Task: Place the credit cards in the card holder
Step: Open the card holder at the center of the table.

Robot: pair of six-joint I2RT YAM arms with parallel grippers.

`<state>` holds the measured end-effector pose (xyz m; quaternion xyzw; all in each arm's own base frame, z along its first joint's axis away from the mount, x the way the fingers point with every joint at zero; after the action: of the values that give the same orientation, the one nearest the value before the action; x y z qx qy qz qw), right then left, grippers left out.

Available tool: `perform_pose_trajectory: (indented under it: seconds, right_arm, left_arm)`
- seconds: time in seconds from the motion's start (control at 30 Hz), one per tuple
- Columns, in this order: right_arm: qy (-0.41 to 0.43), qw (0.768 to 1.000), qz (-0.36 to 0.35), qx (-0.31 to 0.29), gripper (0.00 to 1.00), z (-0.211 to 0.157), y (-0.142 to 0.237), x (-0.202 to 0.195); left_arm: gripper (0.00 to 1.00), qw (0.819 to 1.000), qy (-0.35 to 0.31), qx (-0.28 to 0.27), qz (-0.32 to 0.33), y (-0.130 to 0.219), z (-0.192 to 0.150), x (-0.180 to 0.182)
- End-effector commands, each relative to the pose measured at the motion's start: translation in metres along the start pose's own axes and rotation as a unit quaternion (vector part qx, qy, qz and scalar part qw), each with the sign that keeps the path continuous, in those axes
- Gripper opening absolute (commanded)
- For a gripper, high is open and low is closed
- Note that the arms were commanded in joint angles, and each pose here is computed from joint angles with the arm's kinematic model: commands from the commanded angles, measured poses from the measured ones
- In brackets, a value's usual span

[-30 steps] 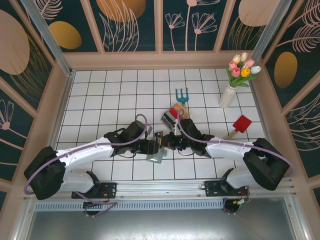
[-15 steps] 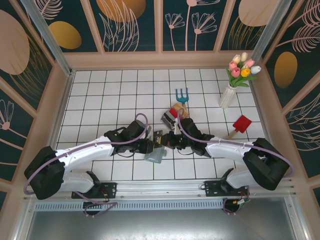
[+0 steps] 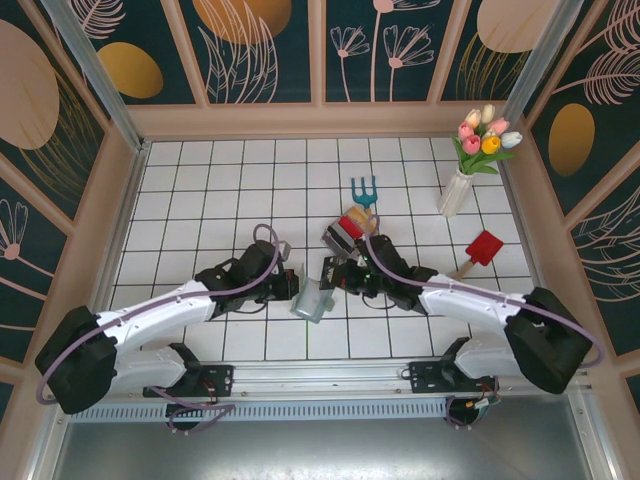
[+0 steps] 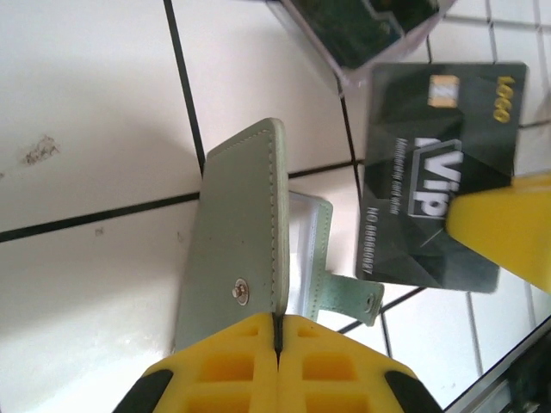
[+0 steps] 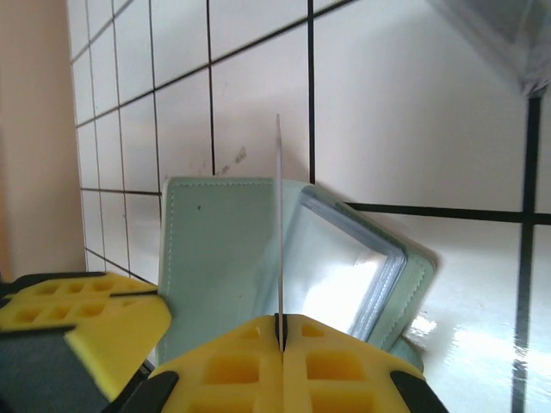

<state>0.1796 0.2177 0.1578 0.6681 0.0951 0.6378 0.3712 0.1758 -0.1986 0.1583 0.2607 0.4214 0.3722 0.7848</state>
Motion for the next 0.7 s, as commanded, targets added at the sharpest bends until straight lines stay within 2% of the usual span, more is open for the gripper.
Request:
perform_pose_trajectory:
  seconds: [0.0,0.1,0.23,0.3,0.4,0.53,0.67]
  right_arm:
    - [-0.002,1.000,-0.013,-0.029,0.00,0.007,0.014,-0.007]
    - [0.008,0.999,0.006,-0.031,0.00,0.007,0.023,0.000]
    - [0.029,0.999,0.023,-0.018,0.00,0.006,0.028,0.013]
    - [0.043,0.999,0.010,-0.012,0.00,0.005,0.024,0.015]
    - [0.051,0.997,-0.048,-0.017,0.00,0.005,0.013,0.010]
    - [0.066,0.988,-0.133,-0.038,0.00,0.008,0.001,-0.009]
    - [0.086,0.982,-0.156,-0.056,0.00,0.010,0.002,-0.017]
  left_arm:
    - [0.00,0.994,0.050,-0.075,-0.069,0.006,0.021,-0.008]
    - [0.00,0.988,0.083,-0.089,-0.093,0.002,0.022,-0.007]
    - [0.00,0.972,0.148,-0.106,-0.146,-0.008,0.018,-0.005]
    - [0.00,0.968,0.166,-0.108,-0.154,-0.012,0.014,-0.003]
    - [0.00,0.964,0.186,-0.115,-0.149,-0.013,0.009,0.003]
    - [0.00,0.977,0.163,-0.103,-0.091,-0.012,0.000,0.014]
    - [0.00,0.988,0.122,-0.071,-0.057,-0.015,-0.007,0.019]
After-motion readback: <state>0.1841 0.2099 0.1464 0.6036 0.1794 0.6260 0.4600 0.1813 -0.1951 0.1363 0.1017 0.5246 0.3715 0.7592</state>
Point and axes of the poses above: each hand's point on the last joint's axis, 136 mm out from that joint toward the fingers, its own y axis back along the fingers, its own x axis along the line the jaws close on, z = x × y, the point moved 9 cm from there along y, back along the fingers, and after that the axes turned 13 degrees about -y, right-handed, at the moved point
